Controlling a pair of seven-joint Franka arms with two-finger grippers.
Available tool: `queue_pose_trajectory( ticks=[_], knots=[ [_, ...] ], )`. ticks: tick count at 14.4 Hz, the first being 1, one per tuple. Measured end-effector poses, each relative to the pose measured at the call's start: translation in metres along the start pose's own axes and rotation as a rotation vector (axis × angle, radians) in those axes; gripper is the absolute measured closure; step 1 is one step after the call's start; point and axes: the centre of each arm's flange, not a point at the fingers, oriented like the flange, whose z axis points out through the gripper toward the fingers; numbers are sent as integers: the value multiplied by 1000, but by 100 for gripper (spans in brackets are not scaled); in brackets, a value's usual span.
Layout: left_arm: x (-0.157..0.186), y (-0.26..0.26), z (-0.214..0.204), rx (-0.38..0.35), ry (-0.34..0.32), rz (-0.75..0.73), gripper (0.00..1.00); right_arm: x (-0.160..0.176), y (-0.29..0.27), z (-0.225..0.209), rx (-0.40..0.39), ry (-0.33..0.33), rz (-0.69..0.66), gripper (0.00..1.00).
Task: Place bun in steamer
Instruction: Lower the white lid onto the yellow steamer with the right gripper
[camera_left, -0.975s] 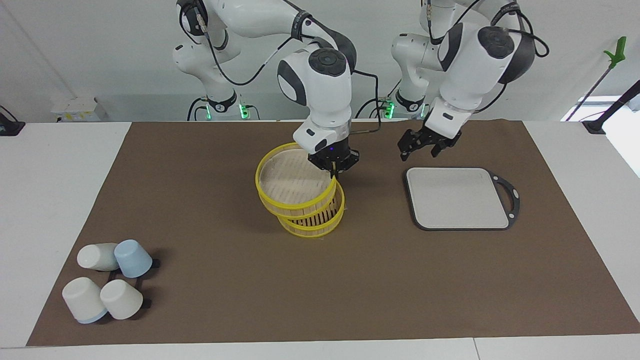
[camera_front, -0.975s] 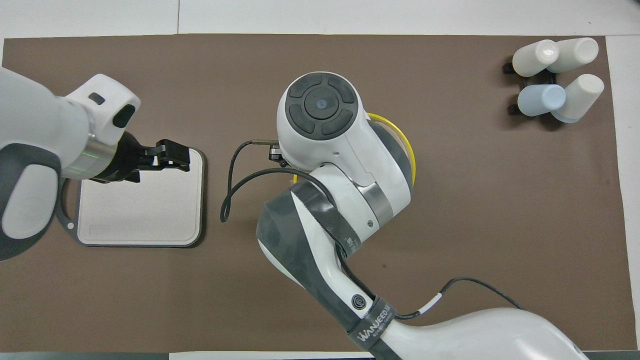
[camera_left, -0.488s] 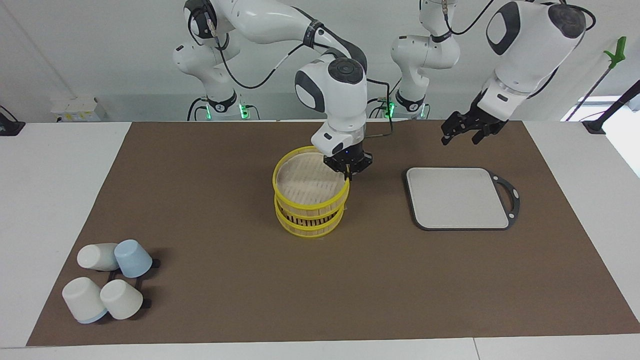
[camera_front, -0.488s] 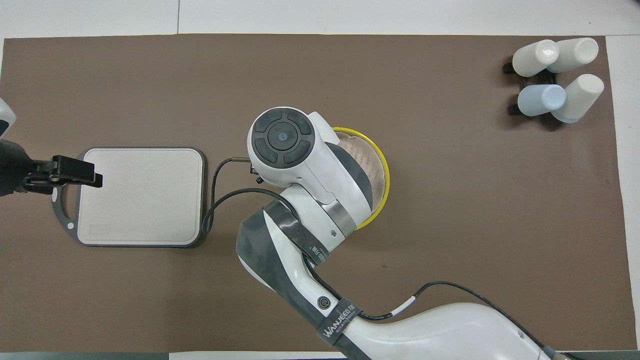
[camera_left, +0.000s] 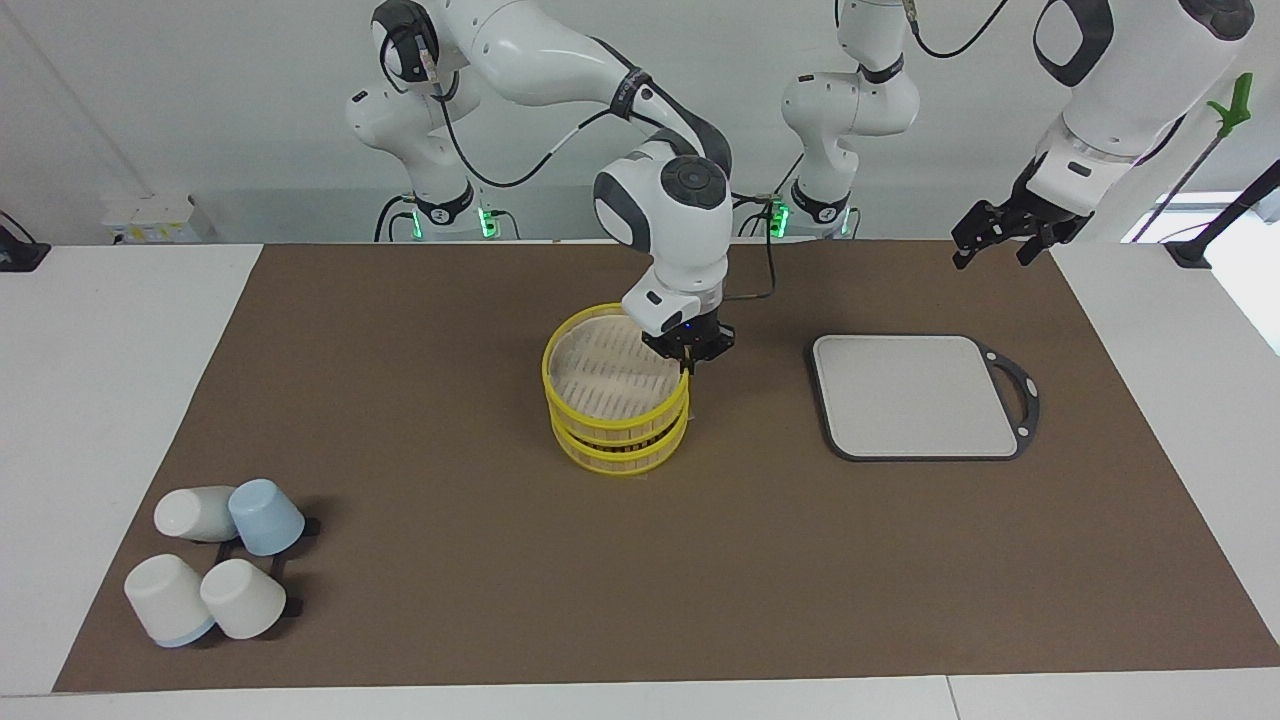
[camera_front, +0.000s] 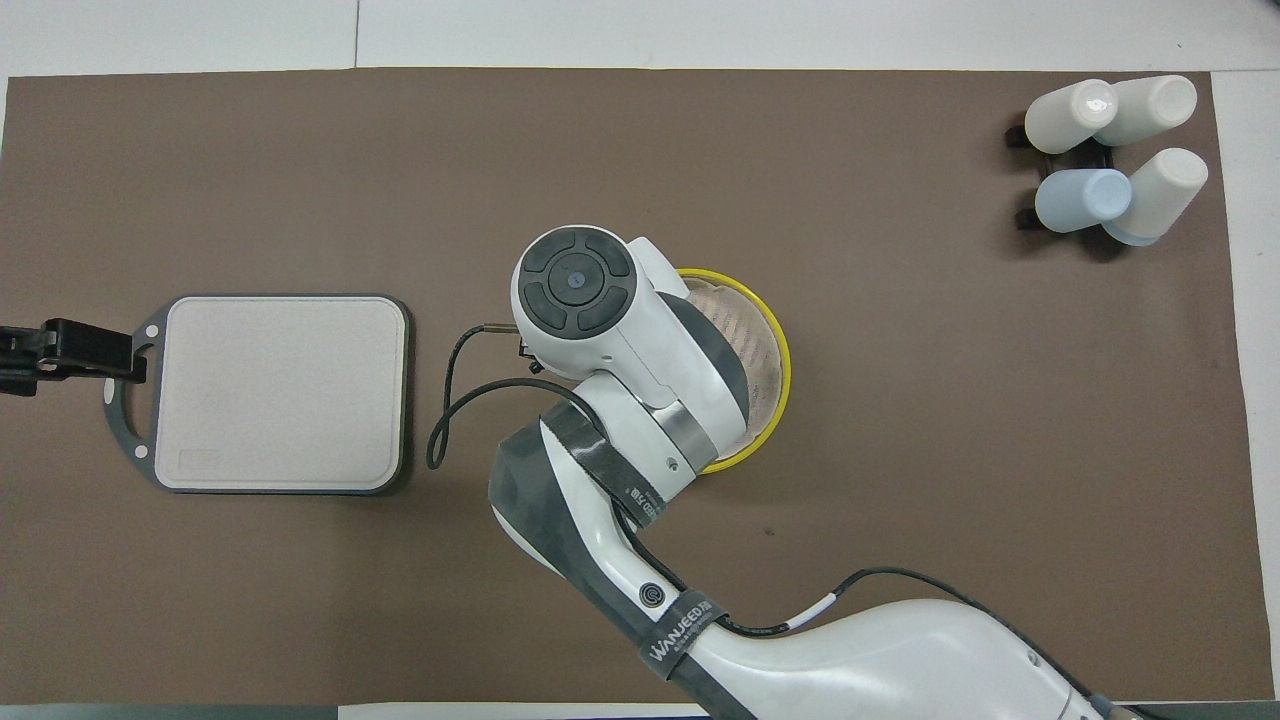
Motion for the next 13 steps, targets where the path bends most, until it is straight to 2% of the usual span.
queue_pose_trajectory(
  ticks=[7, 10, 13],
  knots=[
    [-1, -2, 0, 0, -4, -5, 0, 1, -1, 2, 33, 33, 0, 92],
    [1, 5, -7, 3, 8, 8, 0, 2, -2, 3, 46, 45, -1, 92],
    [11, 17, -12, 12, -8, 27, 0, 1, 0, 9, 42, 44, -10, 92]
  ],
)
